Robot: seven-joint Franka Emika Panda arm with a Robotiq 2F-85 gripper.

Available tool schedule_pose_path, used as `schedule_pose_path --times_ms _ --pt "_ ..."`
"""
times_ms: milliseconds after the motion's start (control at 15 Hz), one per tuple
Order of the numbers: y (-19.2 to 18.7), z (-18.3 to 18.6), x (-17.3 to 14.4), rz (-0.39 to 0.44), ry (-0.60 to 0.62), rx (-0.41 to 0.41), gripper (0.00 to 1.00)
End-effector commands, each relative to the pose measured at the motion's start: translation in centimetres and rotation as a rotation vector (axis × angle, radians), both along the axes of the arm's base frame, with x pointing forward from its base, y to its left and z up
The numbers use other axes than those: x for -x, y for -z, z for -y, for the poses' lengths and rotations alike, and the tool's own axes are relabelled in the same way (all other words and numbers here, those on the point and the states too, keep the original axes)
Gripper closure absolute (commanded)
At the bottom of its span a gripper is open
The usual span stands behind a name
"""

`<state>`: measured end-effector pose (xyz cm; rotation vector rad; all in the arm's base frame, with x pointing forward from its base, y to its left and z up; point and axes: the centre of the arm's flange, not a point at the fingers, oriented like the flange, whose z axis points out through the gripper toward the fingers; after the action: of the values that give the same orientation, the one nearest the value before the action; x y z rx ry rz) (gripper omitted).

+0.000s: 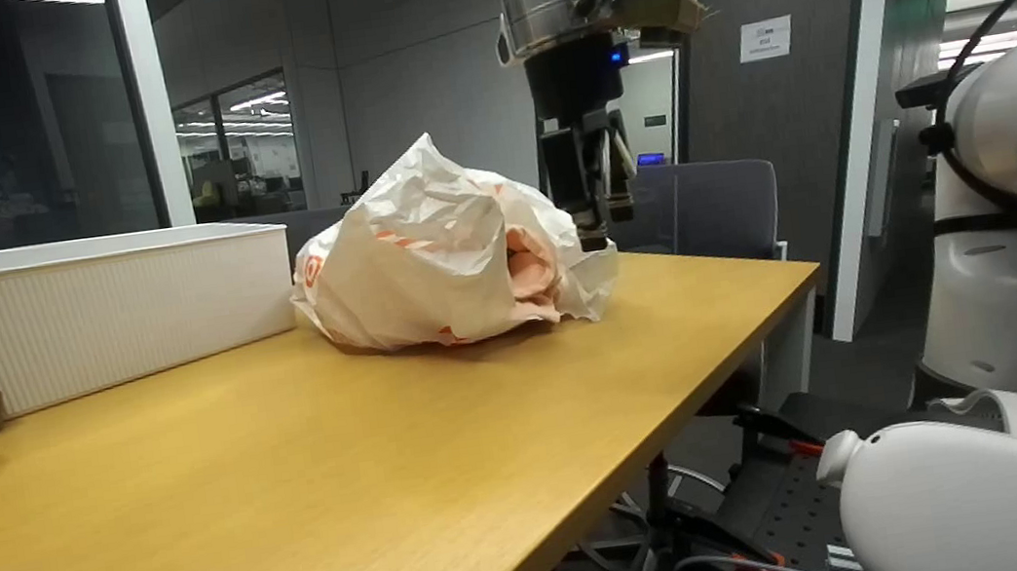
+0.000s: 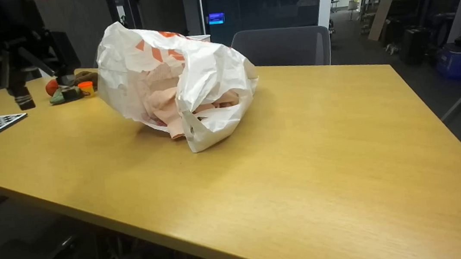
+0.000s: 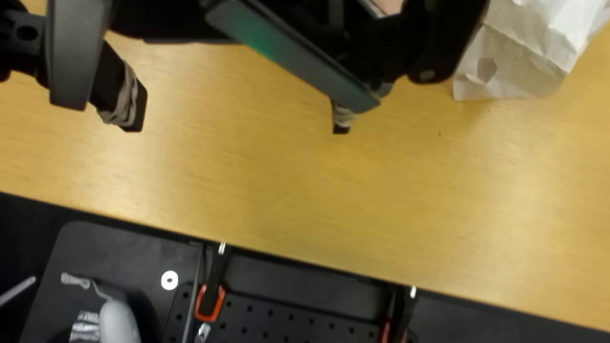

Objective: Take the pink clothing out of the carrier bag

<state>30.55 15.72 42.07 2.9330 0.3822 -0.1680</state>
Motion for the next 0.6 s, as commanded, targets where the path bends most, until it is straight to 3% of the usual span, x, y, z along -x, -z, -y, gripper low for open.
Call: schedule_pose_path --times_ms 0,200,400,533 --pt "1.1 1.4 -4.1 0.099 -0.054 -0.116 0.0" --pt "2.4 3.3 -6.5 0.172 0.085 -0.023 0.0" --pt "3.4 4.0 -7.8 0.249 0.07 0.091 0.0" --pt "4.1 3.8 -8.2 0.239 0.021 0.05 0.0"
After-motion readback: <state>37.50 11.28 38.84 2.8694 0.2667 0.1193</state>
